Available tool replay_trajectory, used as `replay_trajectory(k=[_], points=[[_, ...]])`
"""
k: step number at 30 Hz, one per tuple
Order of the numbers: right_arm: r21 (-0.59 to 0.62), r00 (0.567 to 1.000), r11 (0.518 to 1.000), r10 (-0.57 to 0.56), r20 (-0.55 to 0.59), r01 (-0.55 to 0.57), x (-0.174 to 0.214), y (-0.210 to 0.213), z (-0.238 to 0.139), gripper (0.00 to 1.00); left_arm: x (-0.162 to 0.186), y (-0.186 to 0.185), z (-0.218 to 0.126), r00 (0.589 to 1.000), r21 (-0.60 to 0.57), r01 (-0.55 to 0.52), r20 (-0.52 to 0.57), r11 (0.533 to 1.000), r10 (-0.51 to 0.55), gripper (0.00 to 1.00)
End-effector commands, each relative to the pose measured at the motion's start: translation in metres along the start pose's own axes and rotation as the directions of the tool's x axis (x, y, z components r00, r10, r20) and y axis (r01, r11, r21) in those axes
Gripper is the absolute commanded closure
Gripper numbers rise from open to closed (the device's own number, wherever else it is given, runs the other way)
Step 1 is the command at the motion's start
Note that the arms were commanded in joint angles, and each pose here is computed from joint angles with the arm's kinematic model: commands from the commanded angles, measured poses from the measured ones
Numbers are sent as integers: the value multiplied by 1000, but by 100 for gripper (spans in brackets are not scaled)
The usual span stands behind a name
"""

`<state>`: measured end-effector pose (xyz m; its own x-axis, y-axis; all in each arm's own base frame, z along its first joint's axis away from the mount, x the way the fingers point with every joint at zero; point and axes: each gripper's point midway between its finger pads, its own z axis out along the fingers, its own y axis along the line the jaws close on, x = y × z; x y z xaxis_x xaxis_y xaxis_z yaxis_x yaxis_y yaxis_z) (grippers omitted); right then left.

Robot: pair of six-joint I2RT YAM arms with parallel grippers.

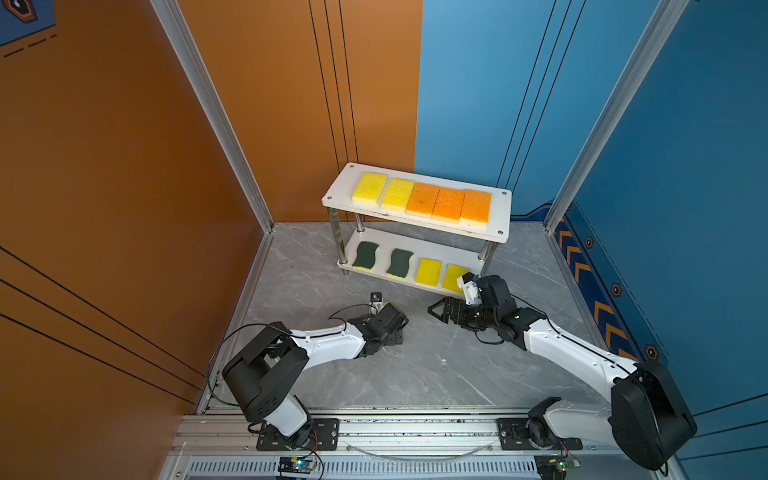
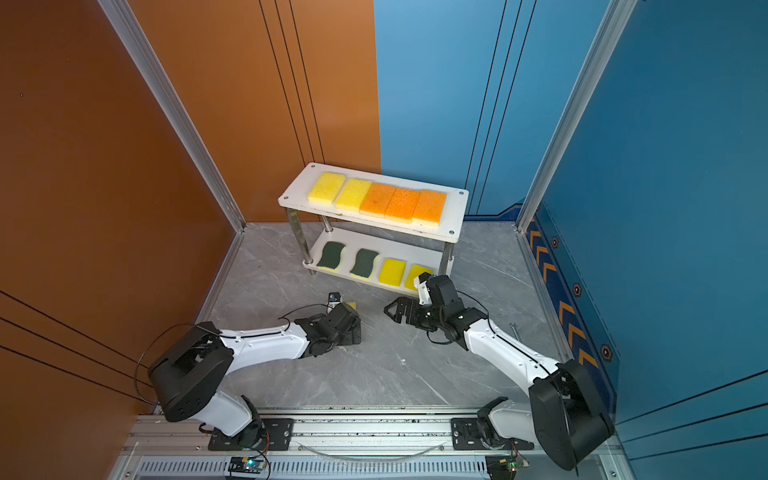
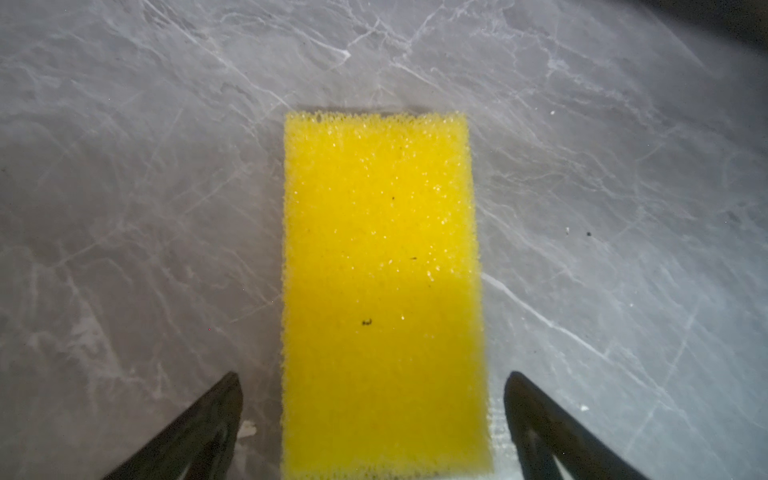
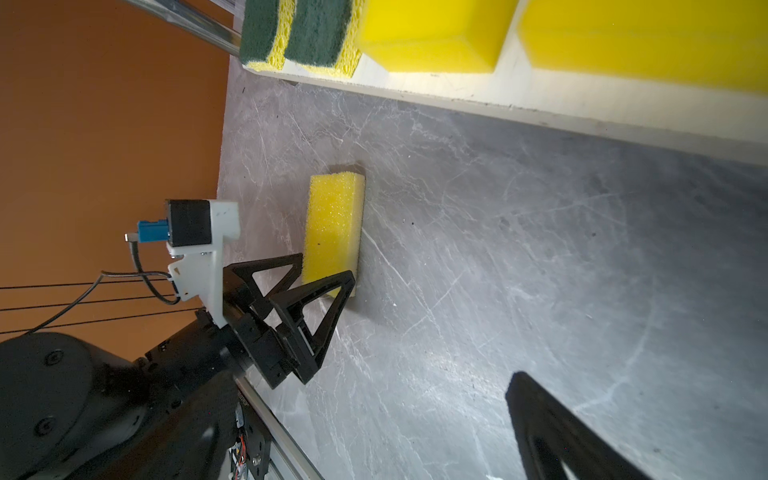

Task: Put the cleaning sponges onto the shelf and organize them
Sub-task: 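Lower the left gripper around the yellow sponge and close it, then lift the yellow sponge and carry it up to the top shelf end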

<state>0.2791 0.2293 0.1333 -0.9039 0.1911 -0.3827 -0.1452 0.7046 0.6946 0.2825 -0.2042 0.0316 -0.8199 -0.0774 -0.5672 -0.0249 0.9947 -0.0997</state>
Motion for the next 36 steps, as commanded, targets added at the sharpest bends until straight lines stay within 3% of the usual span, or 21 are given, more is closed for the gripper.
replay_trajectory(k=[1, 9, 16, 22, 26, 36], points=[[10, 1000, 1000, -8, 2, 8, 3, -4, -4, 0, -1, -7, 0, 1000, 2, -14, 8, 1000, 14, 6], [13, 1000, 1000, -4, -4, 4, 5, -6, -1, 0, 5, -3, 2, 999, -30, -33, 8, 999, 34, 12], [13, 1000, 1000, -1, -6, 1, 5, -8, 1, 0, 9, -2, 6, 999, -46, -40, -6, 998, 40, 33], [12, 1000, 1000, 2, -10, -2, 5, -8, 2, 0, 7, -1, 5, 999, -53, -41, 0, 998, 41, 36], [12, 1000, 1000, 2, -11, -2, 5, -9, 3, 0, 4, -5, 3, 998, -39, -62, 5, 997, 62, 43], [12, 1000, 1000, 8, -21, -8, 7, -11, 6, 0, -14, 0, -21, 992, -70, -122, 22, 990, 124, 44]])
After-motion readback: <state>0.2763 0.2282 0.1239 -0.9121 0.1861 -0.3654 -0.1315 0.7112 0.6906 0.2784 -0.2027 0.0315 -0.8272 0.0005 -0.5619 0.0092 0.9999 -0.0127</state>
